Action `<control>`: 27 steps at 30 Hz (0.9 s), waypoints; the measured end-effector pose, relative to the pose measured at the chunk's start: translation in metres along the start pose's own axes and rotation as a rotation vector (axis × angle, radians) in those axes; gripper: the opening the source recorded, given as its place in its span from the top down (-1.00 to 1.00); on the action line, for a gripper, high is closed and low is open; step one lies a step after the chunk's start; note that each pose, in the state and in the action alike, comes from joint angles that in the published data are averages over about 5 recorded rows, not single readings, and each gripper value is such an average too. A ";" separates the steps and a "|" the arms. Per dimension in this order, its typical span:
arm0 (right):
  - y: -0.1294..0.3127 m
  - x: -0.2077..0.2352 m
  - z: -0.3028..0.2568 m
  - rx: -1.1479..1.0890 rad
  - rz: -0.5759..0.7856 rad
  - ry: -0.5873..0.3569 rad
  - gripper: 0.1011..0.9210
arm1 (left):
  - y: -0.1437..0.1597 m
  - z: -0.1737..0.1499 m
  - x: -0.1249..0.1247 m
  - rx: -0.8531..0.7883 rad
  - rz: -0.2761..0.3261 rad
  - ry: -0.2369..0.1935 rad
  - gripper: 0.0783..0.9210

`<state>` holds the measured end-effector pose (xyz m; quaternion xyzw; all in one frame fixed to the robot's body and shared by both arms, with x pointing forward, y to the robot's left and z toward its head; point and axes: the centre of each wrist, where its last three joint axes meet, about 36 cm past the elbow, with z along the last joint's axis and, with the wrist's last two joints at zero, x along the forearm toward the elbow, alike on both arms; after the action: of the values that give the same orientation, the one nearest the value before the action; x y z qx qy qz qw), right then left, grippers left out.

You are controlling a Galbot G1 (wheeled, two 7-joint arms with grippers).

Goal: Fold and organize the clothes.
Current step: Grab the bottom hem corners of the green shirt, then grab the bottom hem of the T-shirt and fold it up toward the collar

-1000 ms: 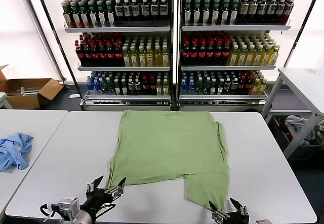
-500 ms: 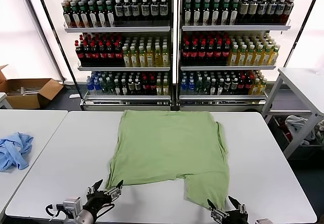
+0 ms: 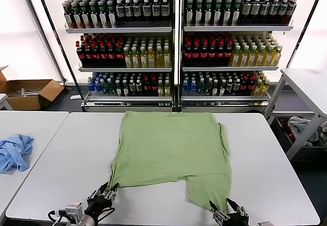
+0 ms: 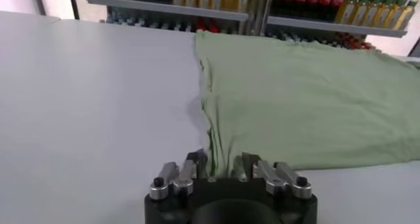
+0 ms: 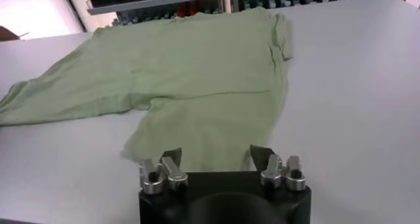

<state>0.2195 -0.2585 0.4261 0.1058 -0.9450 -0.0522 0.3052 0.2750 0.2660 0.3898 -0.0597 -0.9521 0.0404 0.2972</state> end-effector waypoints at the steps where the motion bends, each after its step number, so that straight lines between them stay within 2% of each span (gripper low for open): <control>1: 0.000 0.000 0.001 0.000 0.000 0.001 -0.02 | 0.000 0.001 0.000 -0.003 0.001 -0.001 0.48; 8: -0.001 -0.004 0.006 0.001 0.002 0.000 0.47 | -0.002 0.003 0.002 -0.022 0.003 -0.014 0.93; 15: 0.000 -0.006 0.005 0.003 0.004 -0.019 0.93 | -0.003 0.000 0.005 -0.029 0.002 -0.030 0.99; 18: 0.001 -0.008 0.006 0.004 0.011 -0.025 0.99 | -0.005 -0.002 0.007 -0.030 0.003 -0.039 0.99; 27: 0.003 -0.011 0.004 0.018 0.034 -0.064 0.99 | -0.007 -0.011 0.012 -0.040 0.005 -0.074 0.99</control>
<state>0.2251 -0.2526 0.4170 0.0908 -0.9564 -0.0419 0.2744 0.2709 0.2608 0.4061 -0.0668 -0.9628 0.0242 0.2606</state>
